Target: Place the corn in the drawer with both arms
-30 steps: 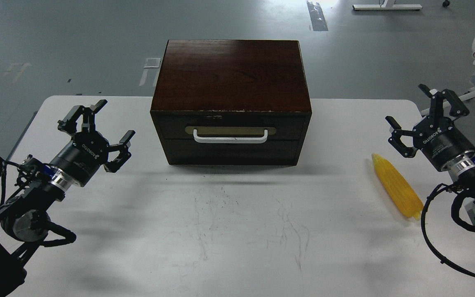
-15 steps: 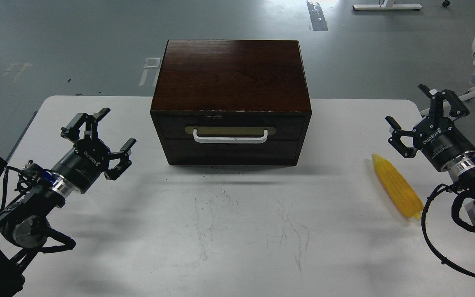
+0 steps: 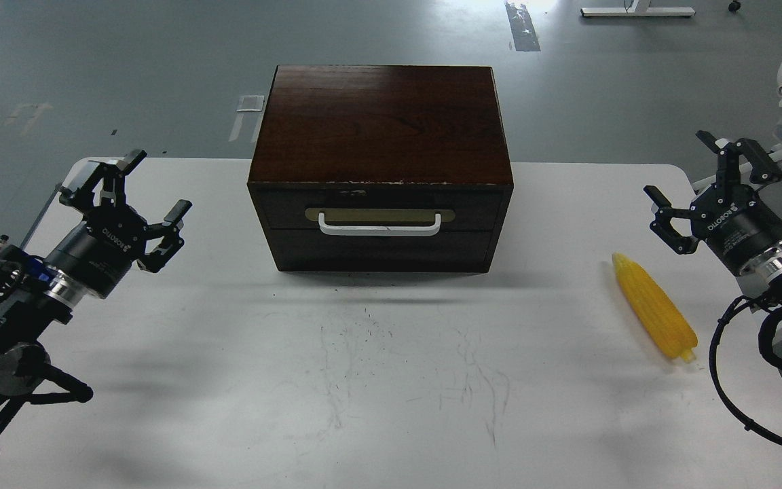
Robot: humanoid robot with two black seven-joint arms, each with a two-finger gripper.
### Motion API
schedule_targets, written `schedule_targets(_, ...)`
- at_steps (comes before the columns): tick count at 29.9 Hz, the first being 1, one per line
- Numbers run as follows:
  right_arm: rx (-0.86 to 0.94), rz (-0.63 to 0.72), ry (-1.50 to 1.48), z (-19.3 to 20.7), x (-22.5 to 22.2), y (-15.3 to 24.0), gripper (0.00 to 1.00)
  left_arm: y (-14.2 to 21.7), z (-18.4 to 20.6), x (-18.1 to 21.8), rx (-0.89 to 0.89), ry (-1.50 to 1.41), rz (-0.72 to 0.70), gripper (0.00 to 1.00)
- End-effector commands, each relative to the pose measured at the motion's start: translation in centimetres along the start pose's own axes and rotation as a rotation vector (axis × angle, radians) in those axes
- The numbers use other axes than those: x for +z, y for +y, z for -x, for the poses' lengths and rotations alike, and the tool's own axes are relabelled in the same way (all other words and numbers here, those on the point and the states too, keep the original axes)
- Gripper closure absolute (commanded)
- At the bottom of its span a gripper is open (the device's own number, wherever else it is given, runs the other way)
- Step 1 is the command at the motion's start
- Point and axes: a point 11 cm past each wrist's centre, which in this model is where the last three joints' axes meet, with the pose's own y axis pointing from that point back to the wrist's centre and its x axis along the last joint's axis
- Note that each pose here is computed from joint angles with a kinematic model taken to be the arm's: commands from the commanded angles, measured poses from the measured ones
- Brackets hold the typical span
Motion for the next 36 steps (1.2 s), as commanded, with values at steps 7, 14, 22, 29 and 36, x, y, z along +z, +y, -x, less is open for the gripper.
schedule_targets(7,-0.004,-0.005,0.008,0.0,-0.5,-0.2,0.00,-3.1,2.4,9.4,-0.267,-0.516,-0.027,0.01)
schedule_targets(14,-0.005,-0.006,0.010,0.1,-0.4,-0.2,0.00,-5.0,10.0,10.5,-0.571,-0.907,-0.022,0.01)
schedule_targets(22,-0.007,-0.012,0.011,0.1,-0.5,-0.2,0.00,-8.9,15.8,10.0,-0.815,-1.400,-0.012,0.01)
schedule_targets(29,-0.008,-0.011,0.015,0.1,-0.6,-0.2,0.00,-11.8,21.3,8.4,-1.145,-1.738,-0.074,0.01)
schedule_targets(36,-0.007,-0.014,0.018,0.1,-0.7,-0.2,0.00,-13.6,25.8,6.9,-1.347,-1.938,-0.066,0.01)
